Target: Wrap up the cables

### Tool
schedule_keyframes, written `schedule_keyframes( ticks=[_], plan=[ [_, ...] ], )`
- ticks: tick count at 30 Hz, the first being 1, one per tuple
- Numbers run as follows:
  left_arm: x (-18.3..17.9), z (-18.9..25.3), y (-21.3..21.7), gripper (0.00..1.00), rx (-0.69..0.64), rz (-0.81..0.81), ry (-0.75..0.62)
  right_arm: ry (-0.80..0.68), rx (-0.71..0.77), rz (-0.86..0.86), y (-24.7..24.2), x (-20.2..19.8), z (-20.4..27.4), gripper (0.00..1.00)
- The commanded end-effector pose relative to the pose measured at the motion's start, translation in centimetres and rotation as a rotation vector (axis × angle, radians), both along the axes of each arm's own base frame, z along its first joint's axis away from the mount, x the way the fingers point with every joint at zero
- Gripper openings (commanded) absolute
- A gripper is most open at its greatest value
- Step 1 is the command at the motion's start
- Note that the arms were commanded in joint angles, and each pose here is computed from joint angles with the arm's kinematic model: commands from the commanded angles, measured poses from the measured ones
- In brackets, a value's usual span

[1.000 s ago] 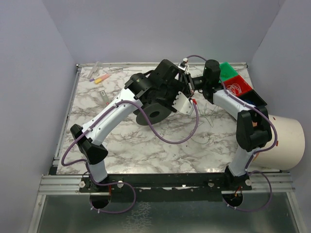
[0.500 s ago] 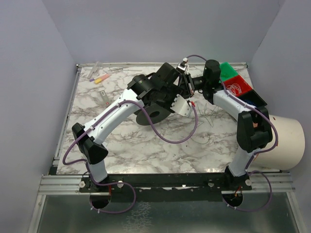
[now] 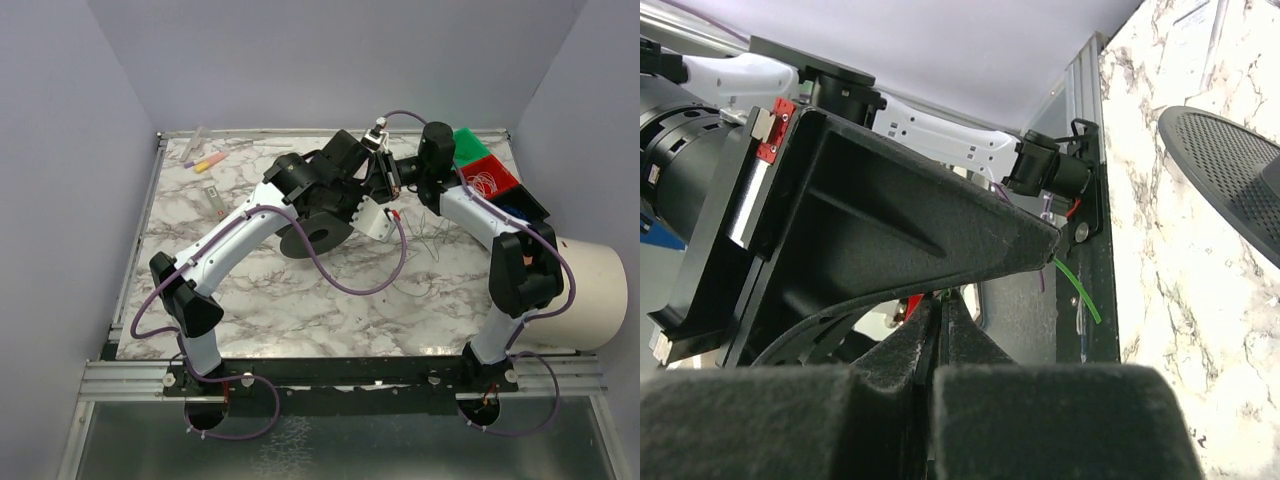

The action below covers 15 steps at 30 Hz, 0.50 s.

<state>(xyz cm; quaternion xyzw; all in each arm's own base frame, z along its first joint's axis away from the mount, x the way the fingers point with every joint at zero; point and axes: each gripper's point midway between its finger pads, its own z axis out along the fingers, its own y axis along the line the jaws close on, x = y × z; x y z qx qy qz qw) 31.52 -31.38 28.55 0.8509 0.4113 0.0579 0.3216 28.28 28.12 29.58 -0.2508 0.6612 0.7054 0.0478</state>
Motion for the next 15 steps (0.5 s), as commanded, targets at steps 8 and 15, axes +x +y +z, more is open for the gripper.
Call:
schedule_keyframes(
  ticks=[8, 15],
  plan=[
    [-2.0, -1.1, 0.9, 0.00, 0.004, 0.018, 0.113, -0.253, 0.057, 0.094, -2.4, -1.5, 1.4, 0.31],
    [-3.6, -1.4, 1.4, 0.00, -0.004, 0.085, 0.252, -0.368, 0.004, 0.074, -3.9, -0.6, 0.7, 0.33]
  ],
)
